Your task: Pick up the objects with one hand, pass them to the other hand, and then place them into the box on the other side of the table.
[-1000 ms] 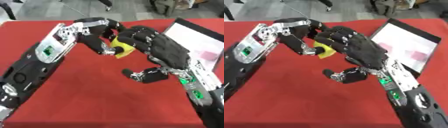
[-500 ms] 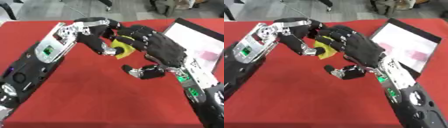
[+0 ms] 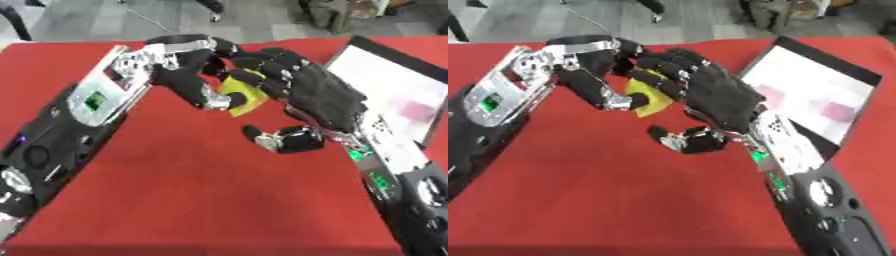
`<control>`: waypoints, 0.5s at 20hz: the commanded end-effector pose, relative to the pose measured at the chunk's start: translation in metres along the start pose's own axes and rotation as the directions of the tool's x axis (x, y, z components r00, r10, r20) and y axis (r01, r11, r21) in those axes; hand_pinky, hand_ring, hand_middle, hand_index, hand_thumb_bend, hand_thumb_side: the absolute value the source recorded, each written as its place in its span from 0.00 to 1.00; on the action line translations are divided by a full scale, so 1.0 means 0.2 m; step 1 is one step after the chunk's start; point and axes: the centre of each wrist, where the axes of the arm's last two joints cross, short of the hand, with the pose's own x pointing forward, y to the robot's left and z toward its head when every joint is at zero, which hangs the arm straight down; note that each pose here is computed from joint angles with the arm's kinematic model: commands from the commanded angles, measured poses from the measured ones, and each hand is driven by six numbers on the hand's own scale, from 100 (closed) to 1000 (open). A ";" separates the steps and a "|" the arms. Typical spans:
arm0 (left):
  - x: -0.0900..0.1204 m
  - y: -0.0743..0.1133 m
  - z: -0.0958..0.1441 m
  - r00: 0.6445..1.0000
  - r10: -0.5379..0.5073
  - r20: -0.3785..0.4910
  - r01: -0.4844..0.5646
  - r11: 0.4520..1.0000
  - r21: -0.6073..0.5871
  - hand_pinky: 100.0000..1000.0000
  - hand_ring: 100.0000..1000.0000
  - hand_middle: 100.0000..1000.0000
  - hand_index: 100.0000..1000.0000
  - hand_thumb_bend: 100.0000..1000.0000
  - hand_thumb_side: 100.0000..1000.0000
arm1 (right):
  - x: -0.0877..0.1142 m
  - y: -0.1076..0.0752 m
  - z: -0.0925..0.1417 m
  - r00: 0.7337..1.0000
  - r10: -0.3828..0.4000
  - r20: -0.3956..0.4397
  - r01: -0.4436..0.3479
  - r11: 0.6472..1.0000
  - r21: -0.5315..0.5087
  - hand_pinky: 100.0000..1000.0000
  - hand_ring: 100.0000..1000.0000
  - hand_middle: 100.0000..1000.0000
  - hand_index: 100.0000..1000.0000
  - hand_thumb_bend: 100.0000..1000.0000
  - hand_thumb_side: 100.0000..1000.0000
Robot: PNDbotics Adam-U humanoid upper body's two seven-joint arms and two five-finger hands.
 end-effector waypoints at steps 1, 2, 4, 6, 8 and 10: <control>0.07 0.03 0.01 0.999 -0.033 0.024 0.032 0.999 0.006 0.76 0.40 0.36 0.47 0.00 0.00 | -0.03 -0.01 -0.01 1.000 0.019 -0.009 -0.019 1.000 -0.007 0.87 0.85 0.82 0.90 0.17 0.35; 0.07 0.03 0.01 0.999 -0.032 0.023 0.031 0.999 0.005 0.76 0.41 0.37 0.48 0.00 0.00 | -0.03 -0.01 -0.01 1.000 0.015 -0.010 -0.015 1.000 -0.016 0.86 0.83 0.79 0.89 0.16 0.34; 0.08 0.02 0.01 0.999 -0.030 0.024 0.030 1.000 0.002 0.76 0.41 0.37 0.48 0.00 0.00 | -0.03 0.00 -0.02 1.000 0.010 -0.015 -0.010 0.999 -0.040 0.84 0.79 0.74 0.84 0.14 0.31; 0.08 0.02 0.01 0.999 -0.028 0.025 0.028 1.000 -0.003 0.76 0.41 0.38 0.49 0.00 0.00 | -0.03 0.00 -0.02 1.000 0.010 -0.023 -0.012 0.998 -0.067 0.82 0.76 0.67 0.78 0.09 0.27; 0.08 0.02 0.01 0.999 -0.024 0.029 0.024 1.000 -0.007 0.73 0.43 0.39 0.50 0.00 0.00 | -0.03 0.01 -0.02 0.999 0.013 -0.033 -0.016 0.995 -0.098 0.80 0.71 0.56 0.70 0.00 0.23; 0.09 0.02 0.01 0.999 -0.019 0.033 0.019 1.000 -0.013 0.73 0.44 0.40 0.51 0.00 0.00 | -0.03 0.02 -0.03 0.999 0.013 -0.041 -0.018 0.991 -0.133 0.79 0.68 0.50 0.65 0.00 0.20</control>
